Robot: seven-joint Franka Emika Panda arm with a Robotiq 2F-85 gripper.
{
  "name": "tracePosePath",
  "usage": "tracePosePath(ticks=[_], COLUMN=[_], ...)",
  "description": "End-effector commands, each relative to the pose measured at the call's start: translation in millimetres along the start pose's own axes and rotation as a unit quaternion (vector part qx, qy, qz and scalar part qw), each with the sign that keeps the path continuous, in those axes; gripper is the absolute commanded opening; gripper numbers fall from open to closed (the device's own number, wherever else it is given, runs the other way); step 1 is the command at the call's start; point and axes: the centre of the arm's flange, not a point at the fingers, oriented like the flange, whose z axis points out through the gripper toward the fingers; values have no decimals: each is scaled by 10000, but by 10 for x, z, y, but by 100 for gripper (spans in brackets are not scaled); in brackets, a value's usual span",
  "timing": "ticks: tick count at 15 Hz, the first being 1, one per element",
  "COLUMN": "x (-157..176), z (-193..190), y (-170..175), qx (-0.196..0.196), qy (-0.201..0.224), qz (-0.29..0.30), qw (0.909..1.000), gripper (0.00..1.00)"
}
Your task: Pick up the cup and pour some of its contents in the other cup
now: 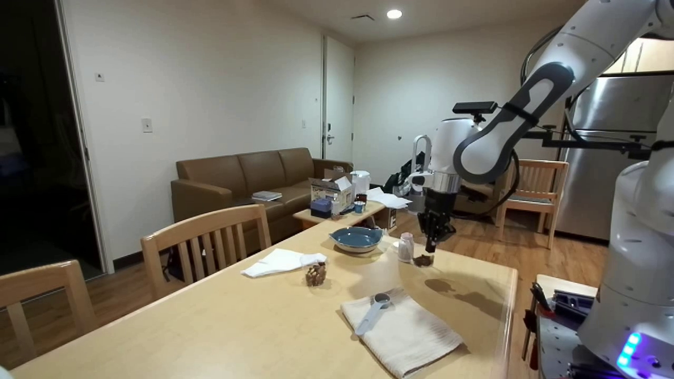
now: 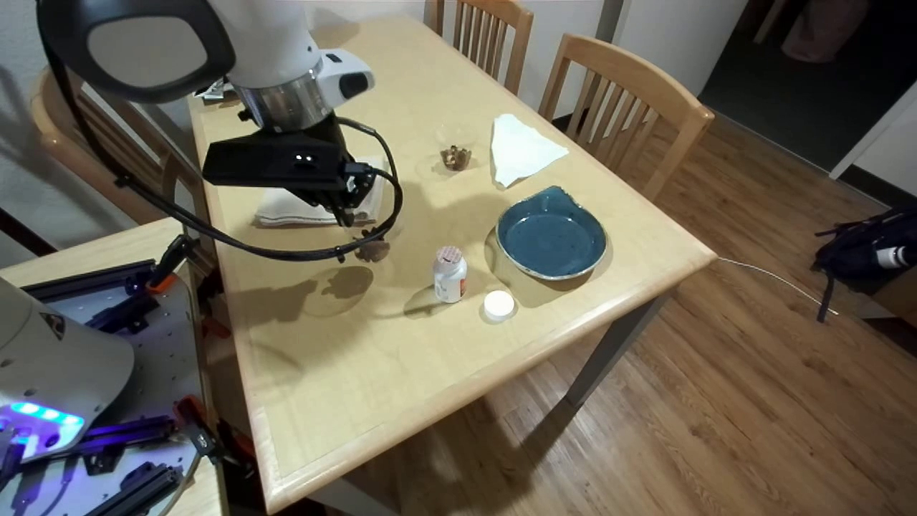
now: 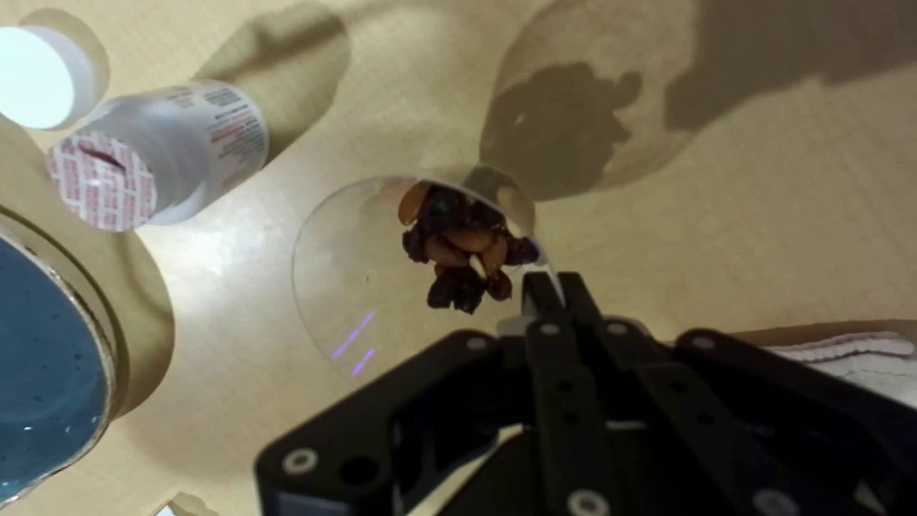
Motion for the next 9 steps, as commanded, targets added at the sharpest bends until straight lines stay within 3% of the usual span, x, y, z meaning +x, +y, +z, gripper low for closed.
tracePosePath(ticks=[1,4,9], x=[-269,-301,-435], z=[98,237,435], y=[-386,-336,-384], qx=[224,277,779], qy=[42,122,-134], qz=[119,201,362], qw=[9997,9993,9962], gripper=[5,4,4])
